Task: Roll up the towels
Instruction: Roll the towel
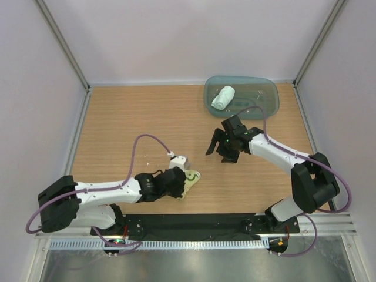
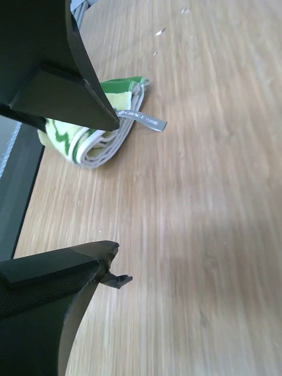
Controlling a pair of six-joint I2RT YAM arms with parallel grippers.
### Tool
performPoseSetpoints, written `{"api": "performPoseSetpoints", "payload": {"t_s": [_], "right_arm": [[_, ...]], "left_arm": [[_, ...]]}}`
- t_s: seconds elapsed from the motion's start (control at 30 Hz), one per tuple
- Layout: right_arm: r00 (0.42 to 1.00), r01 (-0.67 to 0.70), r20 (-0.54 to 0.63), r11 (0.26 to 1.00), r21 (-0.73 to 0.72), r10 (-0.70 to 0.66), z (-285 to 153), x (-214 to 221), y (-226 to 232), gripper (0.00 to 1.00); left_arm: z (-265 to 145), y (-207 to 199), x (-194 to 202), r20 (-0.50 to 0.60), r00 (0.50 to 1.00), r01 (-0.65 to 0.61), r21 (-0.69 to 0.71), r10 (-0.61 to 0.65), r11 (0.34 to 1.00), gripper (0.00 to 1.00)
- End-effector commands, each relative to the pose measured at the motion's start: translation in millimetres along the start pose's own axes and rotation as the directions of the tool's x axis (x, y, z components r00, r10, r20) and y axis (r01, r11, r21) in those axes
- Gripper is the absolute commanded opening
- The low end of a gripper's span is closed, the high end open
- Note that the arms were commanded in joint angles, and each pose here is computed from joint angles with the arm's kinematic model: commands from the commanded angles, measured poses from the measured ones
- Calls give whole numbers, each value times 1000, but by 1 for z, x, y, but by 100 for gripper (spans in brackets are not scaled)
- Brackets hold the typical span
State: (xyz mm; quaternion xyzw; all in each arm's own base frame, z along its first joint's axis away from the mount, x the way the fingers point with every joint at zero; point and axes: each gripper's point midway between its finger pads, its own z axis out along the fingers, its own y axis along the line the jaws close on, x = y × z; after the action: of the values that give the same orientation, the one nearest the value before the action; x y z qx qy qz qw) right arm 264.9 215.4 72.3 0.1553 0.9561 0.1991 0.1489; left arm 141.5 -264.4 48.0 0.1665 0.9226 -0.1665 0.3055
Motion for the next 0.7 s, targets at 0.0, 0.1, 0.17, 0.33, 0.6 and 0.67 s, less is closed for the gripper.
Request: {"api": "performPoseSetpoints", "payload": {"t_s": [0.0, 0.1, 0.17, 0.33, 0.6, 0.67], "right_arm": [[995, 33, 94, 999, -10, -32, -30, -27, 2, 83], [995, 34, 100, 999, -28, -31, -35, -26, 0, 83], [995, 40, 98, 996, -75, -33, -37, -22, 5, 83], [997, 52, 62, 973, -226, -39, -31, -2, 15, 82], [988, 149, 53, 797, -586, -145, -31, 37, 76, 80], [978, 190, 54, 764, -616, -200, -22, 56, 90, 79]], "left_arm": [[-7, -6, -23, 16, 977, 205, 164, -210, 965, 0], [-10, 14, -27, 7, 936, 344, 208, -353, 915, 0], [-10, 30, -23, -3, 902, 422, 205, -431, 883, 0], [-6, 46, -9, -69, 769, 635, 186, -635, 750, 0], [4, 87, 46, -47, 563, 825, -27, -825, 565, 0], [0, 92, 54, -39, 540, 838, -70, -841, 542, 0]]}}
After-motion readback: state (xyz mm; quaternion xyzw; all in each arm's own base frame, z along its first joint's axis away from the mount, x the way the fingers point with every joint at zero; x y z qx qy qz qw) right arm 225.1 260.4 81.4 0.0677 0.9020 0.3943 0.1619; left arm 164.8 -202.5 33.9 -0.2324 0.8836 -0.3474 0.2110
